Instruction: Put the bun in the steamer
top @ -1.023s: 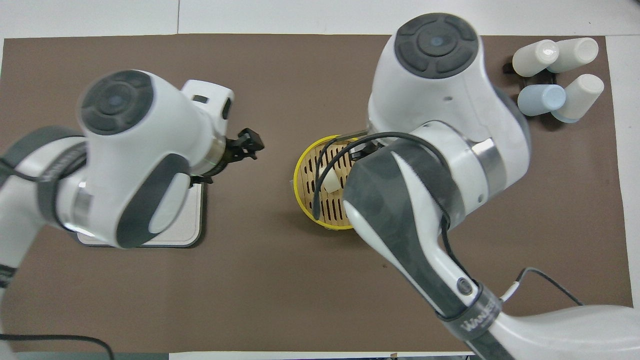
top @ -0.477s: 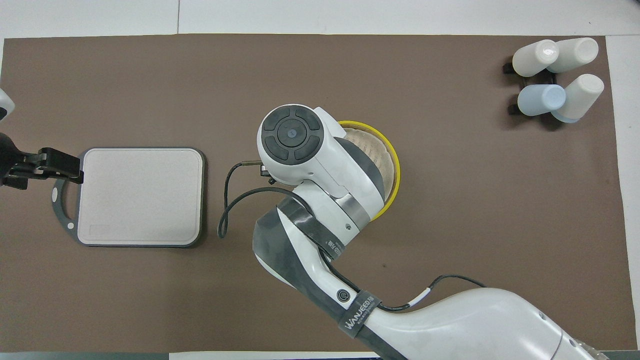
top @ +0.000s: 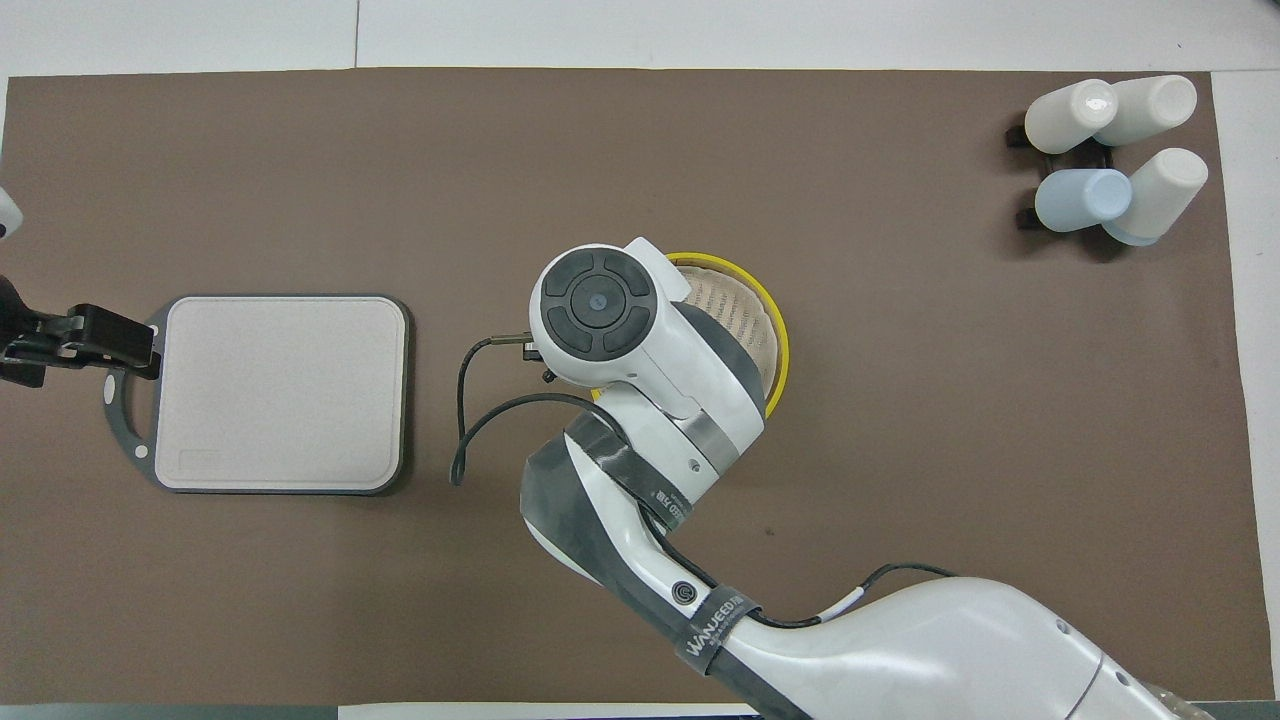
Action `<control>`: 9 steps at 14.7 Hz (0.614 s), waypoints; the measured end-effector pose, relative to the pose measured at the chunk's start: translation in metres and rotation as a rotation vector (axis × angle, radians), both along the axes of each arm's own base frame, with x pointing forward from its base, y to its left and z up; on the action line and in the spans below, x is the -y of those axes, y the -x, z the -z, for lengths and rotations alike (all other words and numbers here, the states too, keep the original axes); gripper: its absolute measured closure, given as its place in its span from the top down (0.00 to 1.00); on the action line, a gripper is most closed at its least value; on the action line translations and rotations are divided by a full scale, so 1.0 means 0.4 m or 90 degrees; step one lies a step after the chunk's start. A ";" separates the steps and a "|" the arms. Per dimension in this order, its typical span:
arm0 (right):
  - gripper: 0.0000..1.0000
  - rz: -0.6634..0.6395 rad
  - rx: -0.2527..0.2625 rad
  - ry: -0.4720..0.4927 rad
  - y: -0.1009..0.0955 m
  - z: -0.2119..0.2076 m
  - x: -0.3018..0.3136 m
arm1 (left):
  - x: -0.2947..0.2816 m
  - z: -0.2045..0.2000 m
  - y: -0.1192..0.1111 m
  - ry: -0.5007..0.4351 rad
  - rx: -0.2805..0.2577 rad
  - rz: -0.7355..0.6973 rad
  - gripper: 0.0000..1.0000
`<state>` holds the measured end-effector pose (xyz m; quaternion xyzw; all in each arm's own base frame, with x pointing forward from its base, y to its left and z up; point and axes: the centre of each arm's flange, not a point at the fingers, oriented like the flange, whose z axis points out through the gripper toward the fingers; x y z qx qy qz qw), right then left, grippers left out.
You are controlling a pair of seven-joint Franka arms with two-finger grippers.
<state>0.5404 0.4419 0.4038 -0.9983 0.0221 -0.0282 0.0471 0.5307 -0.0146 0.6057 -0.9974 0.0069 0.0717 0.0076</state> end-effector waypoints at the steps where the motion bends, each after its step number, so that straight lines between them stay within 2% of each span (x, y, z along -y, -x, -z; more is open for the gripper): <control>1: 0.07 0.000 0.001 0.000 0.007 0.001 0.000 | 0.000 -0.009 0.000 0.001 0.004 0.000 1.00; 4: 0.07 -0.001 0.004 -0.001 0.016 0.003 0.000 | 0.007 -0.023 -0.004 0.016 0.017 0.000 1.00; 6: 0.07 -0.001 0.005 -0.001 0.019 0.003 0.002 | 0.007 -0.031 -0.016 0.023 0.041 -0.002 1.00; 9: 0.07 0.006 0.016 -0.015 0.009 0.007 0.009 | 0.005 -0.031 -0.021 0.024 0.048 -0.003 1.00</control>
